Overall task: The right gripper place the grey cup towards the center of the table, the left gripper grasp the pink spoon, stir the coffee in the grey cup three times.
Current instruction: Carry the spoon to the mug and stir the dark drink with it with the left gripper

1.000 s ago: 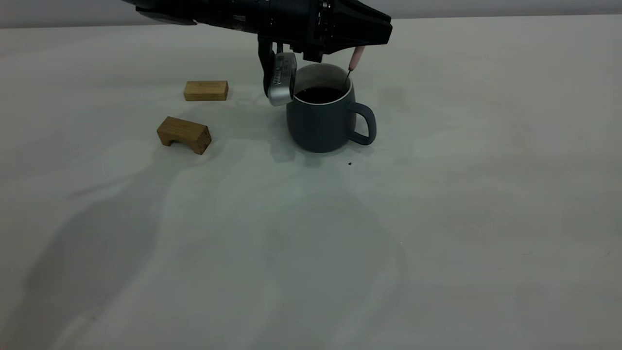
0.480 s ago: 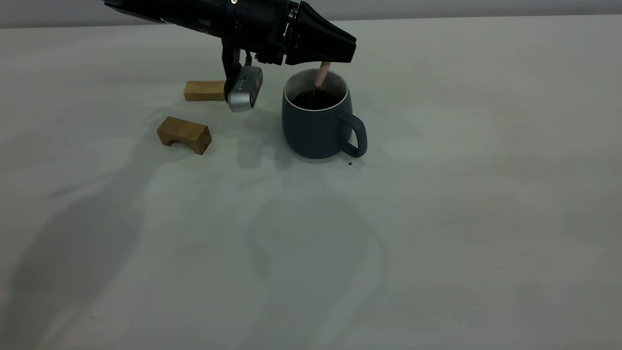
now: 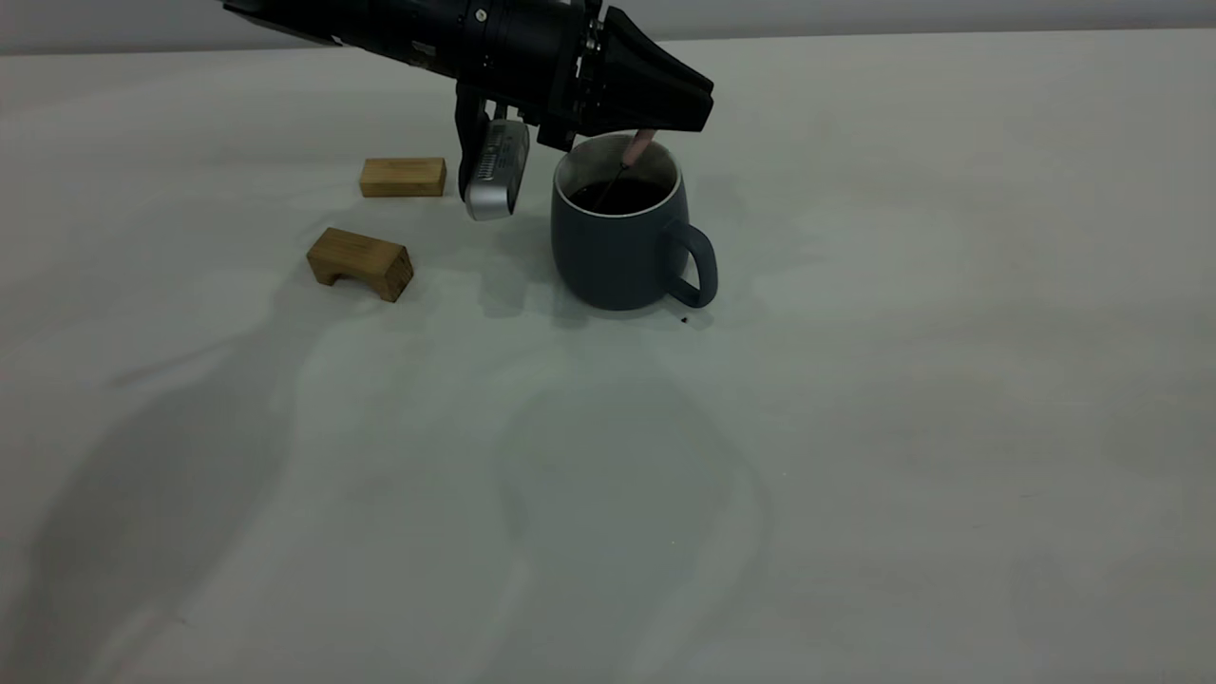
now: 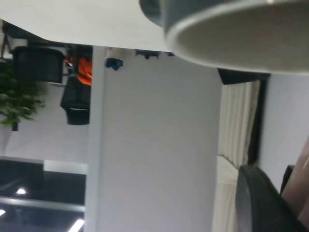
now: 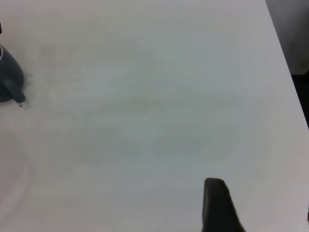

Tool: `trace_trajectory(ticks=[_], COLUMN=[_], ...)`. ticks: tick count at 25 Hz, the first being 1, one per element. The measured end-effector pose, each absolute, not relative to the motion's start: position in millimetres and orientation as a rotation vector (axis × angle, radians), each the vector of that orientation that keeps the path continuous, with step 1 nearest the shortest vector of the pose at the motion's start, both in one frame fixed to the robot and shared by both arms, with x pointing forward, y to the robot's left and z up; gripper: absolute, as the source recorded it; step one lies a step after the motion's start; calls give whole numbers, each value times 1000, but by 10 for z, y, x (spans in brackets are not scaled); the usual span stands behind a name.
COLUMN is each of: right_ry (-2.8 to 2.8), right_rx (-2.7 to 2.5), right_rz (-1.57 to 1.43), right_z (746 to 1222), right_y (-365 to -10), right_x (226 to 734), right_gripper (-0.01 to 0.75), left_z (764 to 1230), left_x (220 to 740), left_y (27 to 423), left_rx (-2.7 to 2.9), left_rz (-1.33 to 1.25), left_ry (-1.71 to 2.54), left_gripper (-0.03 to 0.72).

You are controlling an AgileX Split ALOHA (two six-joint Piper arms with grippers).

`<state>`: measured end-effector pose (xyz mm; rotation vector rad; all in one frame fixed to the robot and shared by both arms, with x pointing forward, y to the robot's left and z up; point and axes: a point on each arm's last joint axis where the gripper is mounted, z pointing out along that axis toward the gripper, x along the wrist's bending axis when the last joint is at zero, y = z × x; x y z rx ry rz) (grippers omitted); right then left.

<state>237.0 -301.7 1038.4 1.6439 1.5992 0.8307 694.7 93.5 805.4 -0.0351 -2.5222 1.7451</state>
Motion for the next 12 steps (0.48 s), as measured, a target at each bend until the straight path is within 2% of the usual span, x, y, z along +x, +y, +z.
trace_trajectory(ticks=[12], right_ry=[1599], right_rx=[1644], right_rz=[831], right_z=[10384], right_y=[-3017], right_x=[2370], right_gripper=[470], left_z=[7963], left_x=[6860], left_y=[931], left_rx=[-107], left_rz=[1717], left_ry=[-2455], left_gripper=[147])
